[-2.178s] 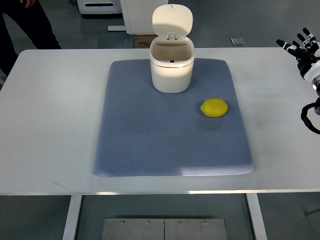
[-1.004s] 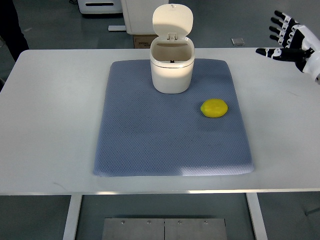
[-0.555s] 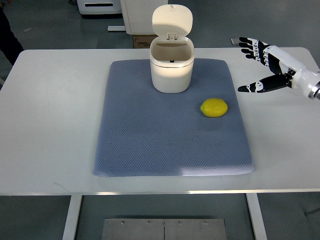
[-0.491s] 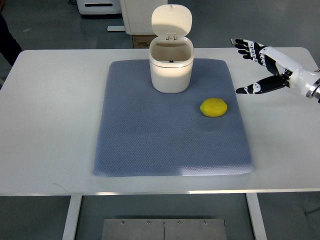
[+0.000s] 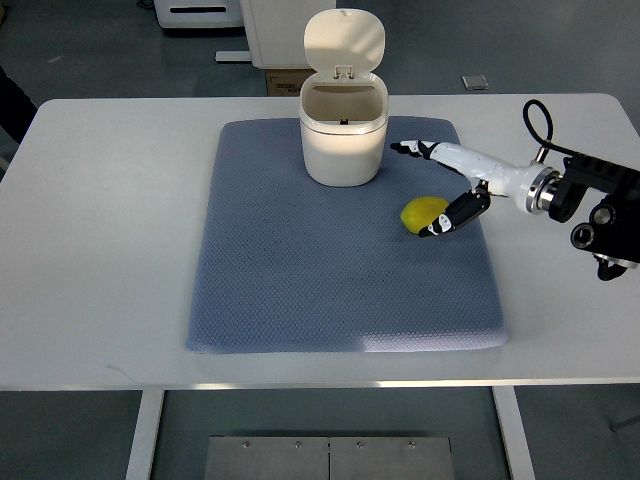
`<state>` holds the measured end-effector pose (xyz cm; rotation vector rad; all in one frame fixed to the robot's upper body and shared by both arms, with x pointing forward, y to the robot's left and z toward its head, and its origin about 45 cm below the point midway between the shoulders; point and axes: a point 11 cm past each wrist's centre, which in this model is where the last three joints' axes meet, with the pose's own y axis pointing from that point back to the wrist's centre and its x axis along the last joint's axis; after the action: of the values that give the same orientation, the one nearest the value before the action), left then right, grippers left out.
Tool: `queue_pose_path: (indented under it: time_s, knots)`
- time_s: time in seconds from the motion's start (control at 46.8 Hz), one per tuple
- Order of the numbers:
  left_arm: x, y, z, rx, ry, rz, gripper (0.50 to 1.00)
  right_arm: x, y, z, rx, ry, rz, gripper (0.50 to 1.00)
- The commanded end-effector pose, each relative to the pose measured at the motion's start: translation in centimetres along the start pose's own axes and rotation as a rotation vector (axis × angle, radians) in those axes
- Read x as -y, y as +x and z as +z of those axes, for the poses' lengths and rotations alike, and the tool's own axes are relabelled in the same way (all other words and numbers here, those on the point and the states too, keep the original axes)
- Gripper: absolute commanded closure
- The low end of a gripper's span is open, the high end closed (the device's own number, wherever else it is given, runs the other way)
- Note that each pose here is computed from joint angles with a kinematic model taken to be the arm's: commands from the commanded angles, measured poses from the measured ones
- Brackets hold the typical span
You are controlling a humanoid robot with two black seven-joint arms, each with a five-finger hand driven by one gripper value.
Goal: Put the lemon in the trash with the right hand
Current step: 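Reach the right hand toward the yellow lemon on the mat, then close the right hand fingers around the yellow lemon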
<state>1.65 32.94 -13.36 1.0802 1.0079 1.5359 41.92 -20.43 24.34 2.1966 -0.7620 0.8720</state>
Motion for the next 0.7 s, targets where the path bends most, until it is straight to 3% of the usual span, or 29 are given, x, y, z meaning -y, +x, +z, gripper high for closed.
queue_pose_path:
  time_s: [0.0,0.384,0.47,0.683]
  knots:
    - [0.0,0.0,0.0,0.002,0.000,0.000,0.500,0.5,-1.0,0.2,-0.016,-0.027,-0.020,0.517]
    - [0.0,0.0,0.0,-0.001,0.000,0.000,0.500,2.0,-1.5,1.6,-0.060,-0.102,-0.003,0.557]
    - [0.0,0.0,0.0,0.000,0.000,0.000,0.500,2.0,-1.3,2.1,-0.068,-0.116,0.000,0.584]
    - [0.0,0.0,0.0,0.000,0.000,0.000,0.500,1.6,-1.0,3.7,-0.074,-0.160,0.013,0.588]
